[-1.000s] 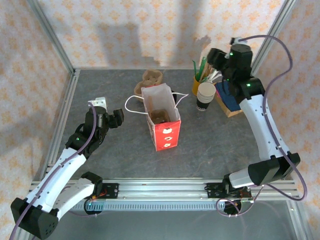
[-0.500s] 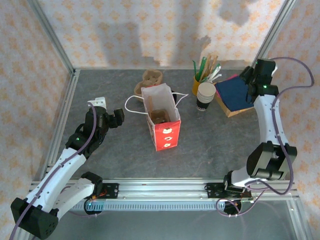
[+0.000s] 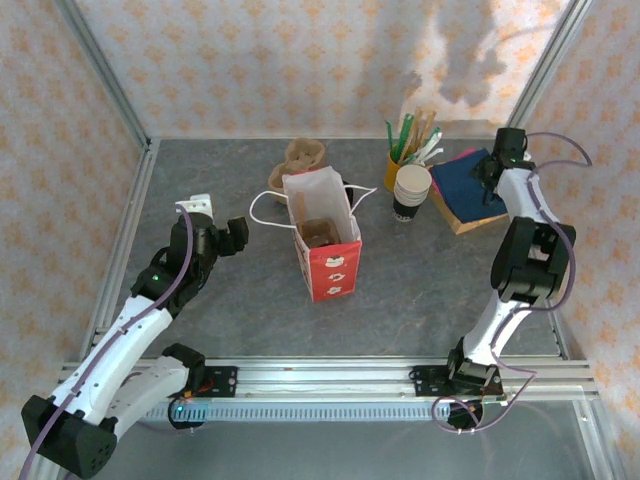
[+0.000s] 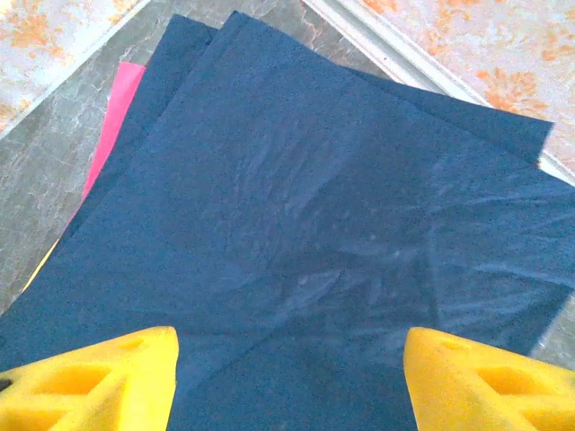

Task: Pack the takeout coffee

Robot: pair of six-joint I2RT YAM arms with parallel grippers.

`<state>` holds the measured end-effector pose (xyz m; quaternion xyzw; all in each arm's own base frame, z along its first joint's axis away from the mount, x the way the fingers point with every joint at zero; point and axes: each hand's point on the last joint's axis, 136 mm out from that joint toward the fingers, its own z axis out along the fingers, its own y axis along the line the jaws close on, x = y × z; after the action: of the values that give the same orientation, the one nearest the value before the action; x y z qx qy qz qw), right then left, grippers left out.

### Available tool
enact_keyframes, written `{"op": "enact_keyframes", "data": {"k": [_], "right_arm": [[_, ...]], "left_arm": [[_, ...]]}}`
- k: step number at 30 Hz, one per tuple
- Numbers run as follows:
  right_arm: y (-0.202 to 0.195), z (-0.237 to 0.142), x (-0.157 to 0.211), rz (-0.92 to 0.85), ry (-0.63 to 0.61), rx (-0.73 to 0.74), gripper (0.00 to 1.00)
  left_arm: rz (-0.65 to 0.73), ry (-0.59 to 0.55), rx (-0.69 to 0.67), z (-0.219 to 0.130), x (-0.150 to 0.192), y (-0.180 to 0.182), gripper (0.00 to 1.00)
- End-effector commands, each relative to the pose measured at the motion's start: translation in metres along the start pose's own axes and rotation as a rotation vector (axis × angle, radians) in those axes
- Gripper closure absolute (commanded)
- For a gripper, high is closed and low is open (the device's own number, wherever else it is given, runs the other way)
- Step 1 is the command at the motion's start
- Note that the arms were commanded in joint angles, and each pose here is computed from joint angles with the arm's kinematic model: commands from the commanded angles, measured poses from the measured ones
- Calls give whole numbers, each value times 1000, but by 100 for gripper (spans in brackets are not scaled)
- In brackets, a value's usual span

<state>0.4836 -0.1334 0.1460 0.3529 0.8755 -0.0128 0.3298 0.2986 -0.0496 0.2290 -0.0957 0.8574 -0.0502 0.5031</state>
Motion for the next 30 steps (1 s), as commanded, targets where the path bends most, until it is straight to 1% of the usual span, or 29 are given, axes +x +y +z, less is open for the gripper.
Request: {"op": "enact_keyframes", "data": {"k": [1, 7, 17, 22, 27, 30], "right_arm": [[8, 5, -6, -4, 13, -16, 33], [11, 29, 4, -11, 77, -13, 33], [10, 56, 19, -14, 136, 3, 35], [4, 69, 30, -24, 169, 35, 40], [-4, 81, 43, -45, 199, 67, 42], [-4, 84, 49, -47, 213, 65, 47]], "left_arm": [[0, -22, -17, -3, -2, 6, 13], [0, -19, -10, -4, -2, 5, 14], [2, -18, -9, -3, -2, 5, 14], [3, -15, -8, -3, -1, 4, 14], [1, -9, -5, -2, 0, 3, 15], [3, -5, -8, 0, 1, 3, 15]]}}
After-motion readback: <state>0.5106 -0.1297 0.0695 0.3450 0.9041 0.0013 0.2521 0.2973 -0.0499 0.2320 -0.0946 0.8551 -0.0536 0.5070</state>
